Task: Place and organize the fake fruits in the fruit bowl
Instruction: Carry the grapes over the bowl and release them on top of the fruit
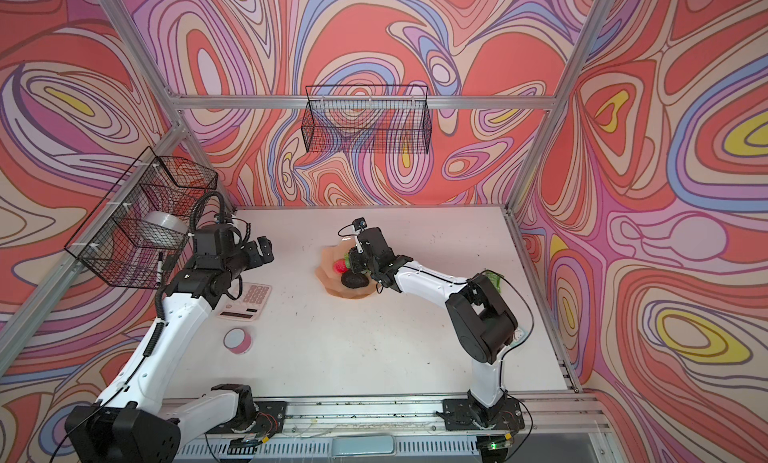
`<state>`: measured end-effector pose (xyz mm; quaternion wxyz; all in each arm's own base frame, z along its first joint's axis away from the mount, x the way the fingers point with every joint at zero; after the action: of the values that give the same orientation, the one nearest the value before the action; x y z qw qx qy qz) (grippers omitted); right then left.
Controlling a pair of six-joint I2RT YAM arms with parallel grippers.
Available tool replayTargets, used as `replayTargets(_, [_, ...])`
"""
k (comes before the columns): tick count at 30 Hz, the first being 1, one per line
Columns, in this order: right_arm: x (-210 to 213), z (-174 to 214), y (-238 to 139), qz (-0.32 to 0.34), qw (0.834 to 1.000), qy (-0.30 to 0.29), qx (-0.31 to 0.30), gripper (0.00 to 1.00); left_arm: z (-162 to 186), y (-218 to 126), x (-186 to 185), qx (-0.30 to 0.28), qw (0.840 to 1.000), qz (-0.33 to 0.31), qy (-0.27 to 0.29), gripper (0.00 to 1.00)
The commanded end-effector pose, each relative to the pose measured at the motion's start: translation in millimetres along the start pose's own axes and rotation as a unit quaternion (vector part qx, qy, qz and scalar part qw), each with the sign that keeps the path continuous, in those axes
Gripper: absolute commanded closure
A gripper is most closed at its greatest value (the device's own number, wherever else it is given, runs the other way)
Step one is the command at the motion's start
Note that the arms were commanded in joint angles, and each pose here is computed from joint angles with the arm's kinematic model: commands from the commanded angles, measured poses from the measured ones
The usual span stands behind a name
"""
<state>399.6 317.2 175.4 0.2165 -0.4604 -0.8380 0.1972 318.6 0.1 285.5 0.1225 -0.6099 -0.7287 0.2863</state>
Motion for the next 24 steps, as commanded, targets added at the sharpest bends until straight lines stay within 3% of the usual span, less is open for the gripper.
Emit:
replayTargets(1, [3, -9, 14, -0.018, 1.000, -0.010, -0.016, 0.71, 0, -2, 3, 0.004, 1.000, -0.003, -0.008, 0.00])
replayTargets(5, [3, -1, 24, -0.025, 1.000, -0.005, -0.006, 0.65, 0, -2, 3, 0.003, 1.000, -0.003, -0.008, 0.00])
replayTargets(13, [-1, -7, 22, -0.031, 0.999, 0.009, -0.017, 0.33, 0, -2, 3, 0.005, 1.000, -0.001, -0.010, 0.00])
replayTargets(24, [-18, -51, -13, -0.054, 0.994, 0.048, -0.083, 0.02, -3, -6, 2, -0.008, 1.000, 0.005, -0.011, 0.00])
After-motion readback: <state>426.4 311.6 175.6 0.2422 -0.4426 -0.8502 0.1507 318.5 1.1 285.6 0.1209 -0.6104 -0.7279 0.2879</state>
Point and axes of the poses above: each gripper's point midway between its finger pads, its own y axis out along the fingers, its own x axis along the line the jaws close on, z = x × y, the point moved 5 cm from there along -y, back along the fingers, and after that the axes turned 1 degree about y, right-handed, at the moved point
